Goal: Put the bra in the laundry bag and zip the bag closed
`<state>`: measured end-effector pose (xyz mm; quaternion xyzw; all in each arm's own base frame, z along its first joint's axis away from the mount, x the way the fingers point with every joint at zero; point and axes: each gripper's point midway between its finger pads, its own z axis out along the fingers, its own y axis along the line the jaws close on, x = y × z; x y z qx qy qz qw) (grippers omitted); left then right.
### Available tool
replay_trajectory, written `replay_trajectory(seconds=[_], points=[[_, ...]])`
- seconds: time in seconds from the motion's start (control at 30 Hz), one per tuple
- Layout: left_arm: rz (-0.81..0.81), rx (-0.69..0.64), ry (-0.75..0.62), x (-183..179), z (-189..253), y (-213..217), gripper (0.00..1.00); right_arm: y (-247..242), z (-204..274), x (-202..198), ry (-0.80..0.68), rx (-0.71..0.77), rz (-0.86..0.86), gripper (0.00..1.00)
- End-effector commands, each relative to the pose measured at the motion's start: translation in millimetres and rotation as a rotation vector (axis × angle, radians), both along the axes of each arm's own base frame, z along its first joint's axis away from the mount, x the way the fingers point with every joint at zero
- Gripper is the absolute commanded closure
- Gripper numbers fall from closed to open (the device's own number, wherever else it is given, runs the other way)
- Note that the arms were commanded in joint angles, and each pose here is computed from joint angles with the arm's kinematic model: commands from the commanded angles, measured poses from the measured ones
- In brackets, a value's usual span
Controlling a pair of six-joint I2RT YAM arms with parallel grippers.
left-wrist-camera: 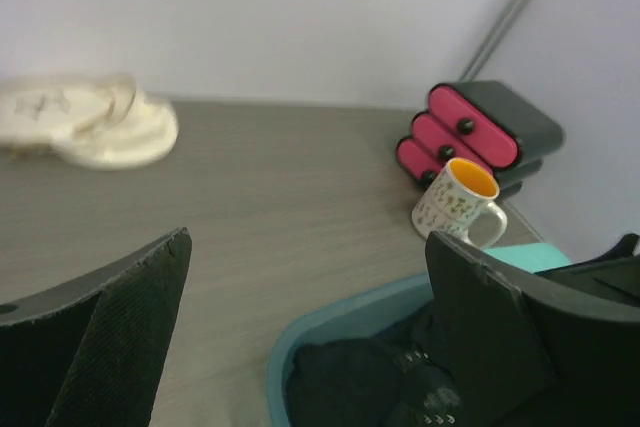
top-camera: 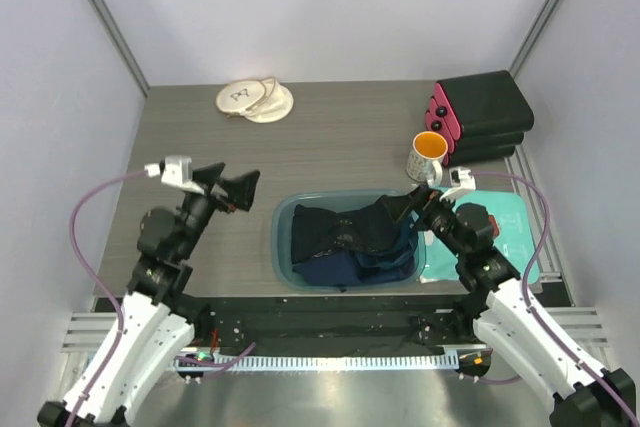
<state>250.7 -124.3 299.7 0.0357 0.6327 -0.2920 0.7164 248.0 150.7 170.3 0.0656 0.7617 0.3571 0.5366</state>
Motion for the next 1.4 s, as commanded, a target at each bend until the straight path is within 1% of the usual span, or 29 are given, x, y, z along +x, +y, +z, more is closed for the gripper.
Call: replay_trajectory(seconds=[0.0, 0.03, 0.07, 0.1, 0.17, 0.2, 0.23, 0.27, 0.3, 0.33, 0.4, 0.43, 0.5, 0.53, 0.57, 0.6, 0.63, 0.73, 0.77, 0.87, 0.9, 0.97, 1.1, 1.17, 1.2, 1.23, 1.3, 1.33, 1.37], points=[[0.347, -0.032, 0.447, 39.3, -41.2, 42.4, 0.00, -16.8, 13.0, 8.1, 0.088, -0.108, -0.086, 0.00], [0.380, -0.060, 0.475, 45.0, -24.5, 44.4, 0.01, -17.8, 8.0, 7.1, 0.126, -0.127, -0.086, 0.00], [0.394, -0.041, 0.516, 49.8, -28.2, 44.4, 0.00, -17.6, 12.0, 7.6, 0.124, -0.139, -0.082, 0.00], [0.367, 0.055, 0.553, 64.0, -42.4, 36.3, 0.00, -17.8, 25.2, 9.7, 0.098, -0.158, -0.075, 0.00], [0.283, 0.085, 0.537, 79.3, -33.7, 18.1, 0.00, -19.1, 35.7, 8.3, 0.094, -0.184, -0.067, 0.00], [0.283, 0.119, 0.567, 97.4, -49.4, 12.7, 0.00, -19.2, 39.0, 7.4, 0.087, -0.194, -0.059, 0.00], [0.281, 0.115, 0.551, 110.2, -35.9, 11.5, 0.00, -20.3, 39.8, 4.7, 0.095, -0.198, -0.058, 0.00], [0.288, 0.130, 0.573, 122.9, -39.9, 10.2, 0.00, -20.9, 47.8, 3.5, 0.082, -0.189, -0.061, 0.00], [0.291, 0.192, 0.652, 140.9, -68.7, 7.6, 0.00, -21.8, 51.2, 2.3, 0.082, -0.183, -0.066, 0.00], [0.296, 0.192, 0.638, 163.9, -52.8, 6.1, 0.00, -22.1, 51.1, -0.8, 0.090, -0.190, -0.058, 0.00], [0.280, 0.210, 0.692, 194.1, -59.7, 3.4, 0.00, -19.8, 58.2, -4.6, 0.077, -0.191, -0.034, 0.00], [0.297, 0.199, 0.775, 227.8, -77.6, 6.5, 0.00, -18.0, 57.3, -7.7, 0.083, -0.199, -0.013, 0.00], [0.236, 0.135, 0.858, 258.4, -93.3, 1.0, 0.01, -16.2, 60.8, -10.8, 0.086, -0.197, 0.004, 0.00], [0.273, 0.048, 0.924, 287.3, -105.0, 11.0, 0.02, -17.3, 59.2, -13.0, 0.098, -0.206, 0.006, 0.00], [0.252, -0.004, 0.950, 302.1, -112.8, 10.4, 0.05, -17.3, 62.5, -13.5, 0.097, -0.205, 0.008, 0.00], [0.272, -0.049, 0.959, 316.2, -117.7, 14.9, 0.10, -16.6, 63.0, -14.9, 0.097, -0.204, 0.014, 0.00], [0.315, -0.122, 0.957, 341.5, -126.1, 22.3, 0.11, -16.4, 63.5, -16.4, 0.098, -0.204, 0.019, 0.00], [0.418, -0.248, 0.936, 373.5, -142.2, 43.8, 0.11, -14.4, 64.3, -19.4, 0.096, -0.196, 0.034, 0.00], [0.448, -0.348, 0.946, 385.2, -155.5, 47.1, 0.12, -15.3, 64.5, -19.5, 0.093, -0.202, 0.032, 0.00], [0.530, -0.484, 1.012, 392.9, -187.1, 62.2, 0.15, -19.4, 65.9, -20.4, 0.092, -0.207, 0.013, 0.00], [0.600, -0.487, 0.990, 396.3, -188.8, 73.6, 0.15, -18.6, 66.1, -21.9, 0.092, -0.205, 0.021, 0.00], [0.647, -0.513, 0.987, 397.9, -197.2, 77.9, 0.13, -19.3, 68.3, -23.6, 0.084, -0.201, 0.020, 0.00], [0.658, -0.666, 1.005, 410.7, -230.4, 76.8, 0.17, -20.0, 73.5, -25.3, 0.070, -0.188, 0.015, 0.00], [0.624, -0.689, 1.009, 415.2, -235.7, 74.9, 0.39, -19.1, 73.8, -25.7, 0.075, -0.178, 0.015, 0.00], [0.622, -0.693, 1.013, 415.6, -237.6, 75.8, 0.65, -17.9, 72.2, -26.3, 0.082, -0.177, 0.023, 0.00], [0.629, -0.691, 1.020, 412.4, -235.6, 79.7, 0.75, -15.6, 71.0, -26.9, 0.090, -0.171, 0.033, 0.00], [0.640, -0.652, 1.022, 400.6, -238.7, 83.5, 0.87, -12.8, 66.7, -26.8, 0.110, -0.169, 0.046, 0.00], [0.634, -0.609, 0.961, 397.5, -209.3, 88.5, 0.89, -12.1, 64.3, -26.2, 0.121, -0.164, 0.046, 0.00], [0.672, -0.567, 0.937, 390.4, -201.6, 97.4, 0.93, -9.3, 59.2, -26.7, 0.133, -0.165, 0.062, 0.00]])
